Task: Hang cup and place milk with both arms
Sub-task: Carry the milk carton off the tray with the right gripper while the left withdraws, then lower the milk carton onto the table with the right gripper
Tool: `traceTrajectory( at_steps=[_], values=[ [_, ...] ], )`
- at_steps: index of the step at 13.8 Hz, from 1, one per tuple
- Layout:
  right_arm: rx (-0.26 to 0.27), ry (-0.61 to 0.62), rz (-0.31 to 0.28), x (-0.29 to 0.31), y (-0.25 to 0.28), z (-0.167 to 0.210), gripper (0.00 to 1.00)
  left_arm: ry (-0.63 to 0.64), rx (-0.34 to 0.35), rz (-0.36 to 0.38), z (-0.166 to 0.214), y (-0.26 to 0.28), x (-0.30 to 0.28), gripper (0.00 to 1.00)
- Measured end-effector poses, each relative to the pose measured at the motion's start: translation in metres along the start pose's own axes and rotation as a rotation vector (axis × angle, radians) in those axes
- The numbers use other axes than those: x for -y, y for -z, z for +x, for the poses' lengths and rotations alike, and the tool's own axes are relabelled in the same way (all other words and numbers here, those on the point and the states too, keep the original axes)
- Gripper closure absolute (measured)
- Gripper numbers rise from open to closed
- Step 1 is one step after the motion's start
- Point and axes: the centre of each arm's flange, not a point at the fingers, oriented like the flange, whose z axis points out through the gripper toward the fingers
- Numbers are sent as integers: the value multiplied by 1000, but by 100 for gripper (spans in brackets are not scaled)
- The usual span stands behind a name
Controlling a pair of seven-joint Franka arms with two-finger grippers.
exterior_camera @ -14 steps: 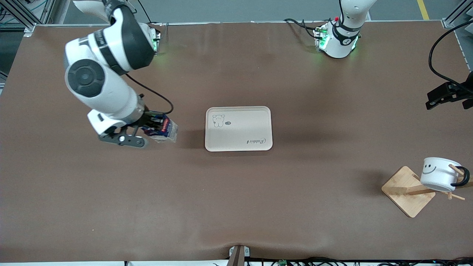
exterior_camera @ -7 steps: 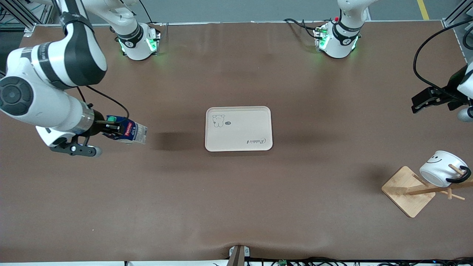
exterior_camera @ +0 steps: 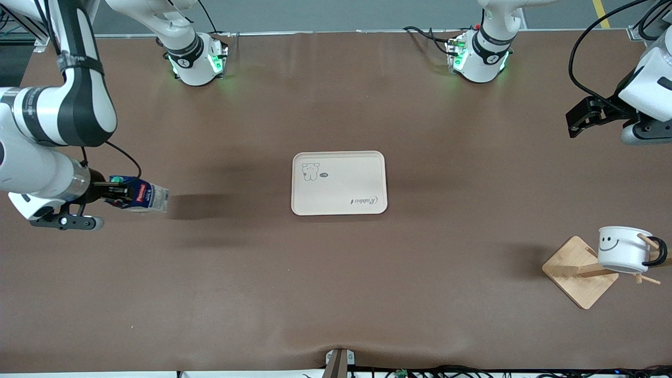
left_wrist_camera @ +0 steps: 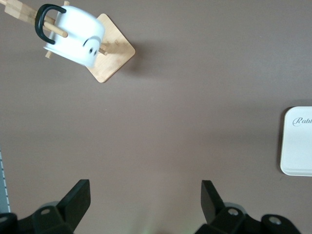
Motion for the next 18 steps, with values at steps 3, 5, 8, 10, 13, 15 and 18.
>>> traceTrajectory(
  at_steps=[3, 5, 8, 10, 13, 15, 18],
  values=[
    [-12, 35, -4, -26, -34, -5, 51, 45, 22, -52, -3, -8, 22, 0],
    [-26, 42, -4, -27, -50, -8, 51, 48, 22, -53, -7, -7, 24, 0],
    [-28, 42, -2, -27, -66, -12, 51, 33, 17, -52, -10, -4, 14, 0],
    [-28, 36, 1, -30, -70, -14, 51, 28, 15, -52, -10, -4, 12, 0],
    [-27, -6, 56, -33, -77, -16, 51, 34, 6, -53, -9, -2, 14, 0],
    [-25, -22, 70, -37, -80, -17, 51, 35, 8, -53, -9, -3, 15, 0],
    [-20, -25, 72, -39, -83, -19, 51, 34, 12, -53, -7, -6, 15, 0]
  ],
)
